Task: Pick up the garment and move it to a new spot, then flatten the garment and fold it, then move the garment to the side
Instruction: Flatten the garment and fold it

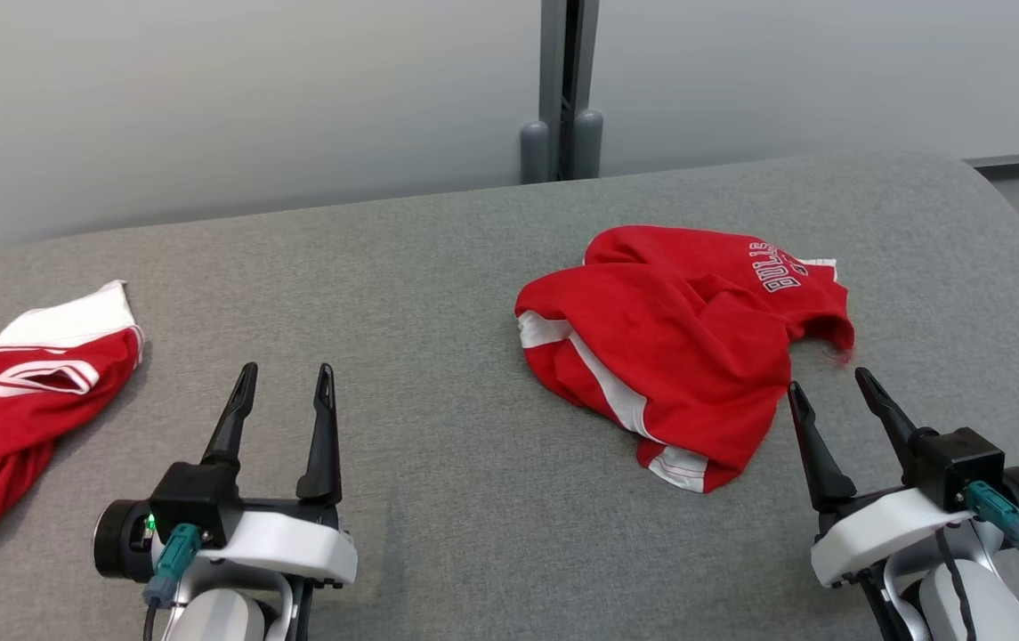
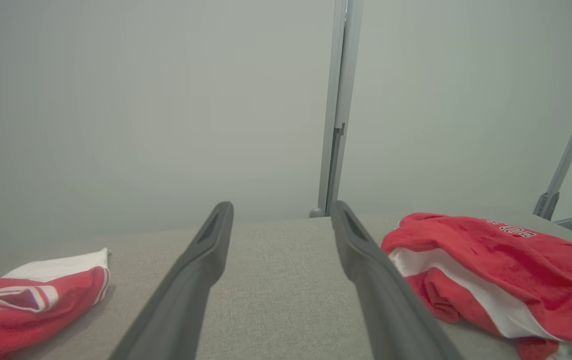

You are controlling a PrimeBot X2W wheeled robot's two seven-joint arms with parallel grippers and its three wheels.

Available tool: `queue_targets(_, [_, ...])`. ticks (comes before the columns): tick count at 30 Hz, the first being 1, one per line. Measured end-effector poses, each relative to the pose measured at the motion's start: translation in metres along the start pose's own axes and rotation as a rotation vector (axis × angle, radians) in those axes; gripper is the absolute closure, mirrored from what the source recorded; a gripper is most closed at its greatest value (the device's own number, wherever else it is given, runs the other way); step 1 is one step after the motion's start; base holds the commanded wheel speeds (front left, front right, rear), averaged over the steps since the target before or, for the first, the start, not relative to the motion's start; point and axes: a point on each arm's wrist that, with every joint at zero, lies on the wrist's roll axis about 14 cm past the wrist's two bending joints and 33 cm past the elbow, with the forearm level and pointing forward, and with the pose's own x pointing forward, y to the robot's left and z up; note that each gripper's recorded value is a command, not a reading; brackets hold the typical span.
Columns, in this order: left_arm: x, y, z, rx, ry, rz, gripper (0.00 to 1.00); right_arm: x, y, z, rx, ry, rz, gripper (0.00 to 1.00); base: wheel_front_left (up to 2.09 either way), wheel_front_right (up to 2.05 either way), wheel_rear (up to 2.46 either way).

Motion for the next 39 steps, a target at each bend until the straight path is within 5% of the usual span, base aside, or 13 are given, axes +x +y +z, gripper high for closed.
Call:
queue_targets(20, [0.078,-0.12,-0.136,-0.017,0.417,-0.46,0.0,-0.011,-0.043,-0.021,0.014,0.057,-0.149,0.0,0.0,0.0,0.0])
queue_targets(31, [0.091,-0.153,-0.166,-0.084,0.536,-0.51,0.0,-0.026,-0.07,-0.027,-0.002,0.085,-0.244,0.0,0.0,0.0,0.0])
queue_targets(33, [0.088,-0.16,-0.168,-0.095,0.552,-0.529,1.0,-0.026,-0.071,-0.027,-0.003,0.087,-0.248,0.0,0.0,0.0,0.0])
queue_targets(39, [0.093,-0.164,-0.161,-0.1,0.531,-0.546,1.0,-0.024,-0.069,-0.027,-0.006,0.086,-0.242,0.0,0.0,0.0,0.0])
